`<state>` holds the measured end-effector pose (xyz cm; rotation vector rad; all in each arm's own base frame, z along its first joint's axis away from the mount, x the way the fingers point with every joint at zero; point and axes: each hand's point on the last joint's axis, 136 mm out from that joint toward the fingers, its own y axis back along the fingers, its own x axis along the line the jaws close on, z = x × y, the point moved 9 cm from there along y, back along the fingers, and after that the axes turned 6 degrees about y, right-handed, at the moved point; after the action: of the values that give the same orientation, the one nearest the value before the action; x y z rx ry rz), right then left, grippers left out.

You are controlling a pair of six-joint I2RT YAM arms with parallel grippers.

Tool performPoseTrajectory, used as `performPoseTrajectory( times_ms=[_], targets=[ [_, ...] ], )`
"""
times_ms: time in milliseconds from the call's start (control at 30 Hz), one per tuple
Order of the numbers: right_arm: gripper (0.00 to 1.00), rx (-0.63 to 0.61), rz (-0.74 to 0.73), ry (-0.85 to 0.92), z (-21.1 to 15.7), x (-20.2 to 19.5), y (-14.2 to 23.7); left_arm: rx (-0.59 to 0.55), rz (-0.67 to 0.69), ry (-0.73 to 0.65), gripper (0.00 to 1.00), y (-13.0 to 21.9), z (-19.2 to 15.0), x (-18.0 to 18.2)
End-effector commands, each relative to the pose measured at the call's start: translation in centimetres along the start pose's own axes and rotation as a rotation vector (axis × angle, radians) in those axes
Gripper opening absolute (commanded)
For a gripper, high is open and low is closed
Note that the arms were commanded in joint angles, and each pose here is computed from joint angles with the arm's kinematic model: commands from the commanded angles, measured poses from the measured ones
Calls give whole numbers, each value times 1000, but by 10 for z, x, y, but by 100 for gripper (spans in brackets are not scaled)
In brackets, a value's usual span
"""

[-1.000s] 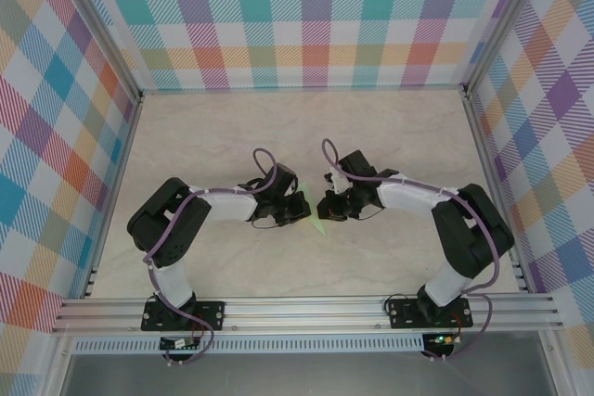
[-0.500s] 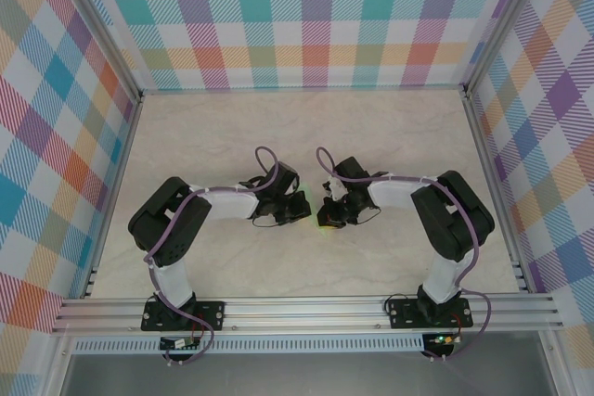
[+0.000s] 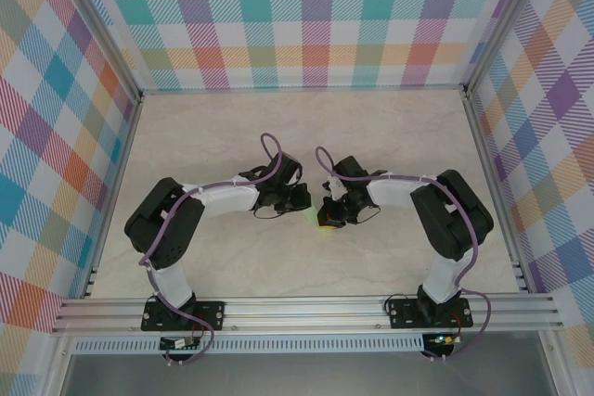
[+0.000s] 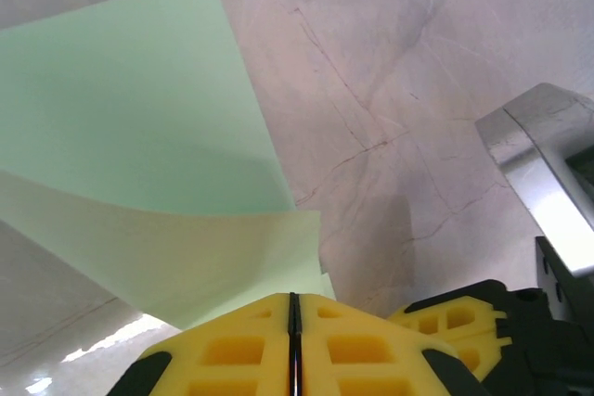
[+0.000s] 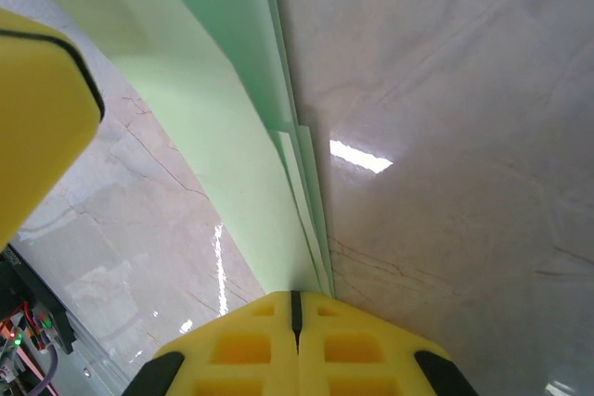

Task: Fold a paper plane with a square sheet of paper (pick it up from the middle)
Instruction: Fold the wing for the fifth time at the center of the table.

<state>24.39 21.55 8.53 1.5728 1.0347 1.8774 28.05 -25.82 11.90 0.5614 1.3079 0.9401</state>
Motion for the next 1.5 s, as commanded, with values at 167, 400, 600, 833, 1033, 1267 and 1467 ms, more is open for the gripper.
performPoseTrajectory(
  times_ms=[167, 400, 600, 833, 1033, 1267, 1467],
  targets=[
    [4, 76, -125, -57, -14, -26, -14, -22, 63, -21, 9, -4, 7, 10],
    [4, 72, -100, -48, -14, -22, -12, 20, 88, -14, 9, -17, 6, 17],
    [4, 46, -55, -20, -10, -12, -5, 41, 121, -5, 9, -24, 6, 22],
    [8, -52, 40, 62, 8, 19, 22, 64, 154, -1, 9, -25, 1, 28],
    [9, -56, 82, 89, 20, 32, 18, 71, 149, 0, 9, -26, 0, 29],
    [9, -10, 68, 56, 21, 20, -1, 74, 137, -1, 9, -26, 0, 28],
    [8, 39, 10, 14, 9, 2, -14, 74, 125, -12, 9, -25, 1, 25]
  ],
)
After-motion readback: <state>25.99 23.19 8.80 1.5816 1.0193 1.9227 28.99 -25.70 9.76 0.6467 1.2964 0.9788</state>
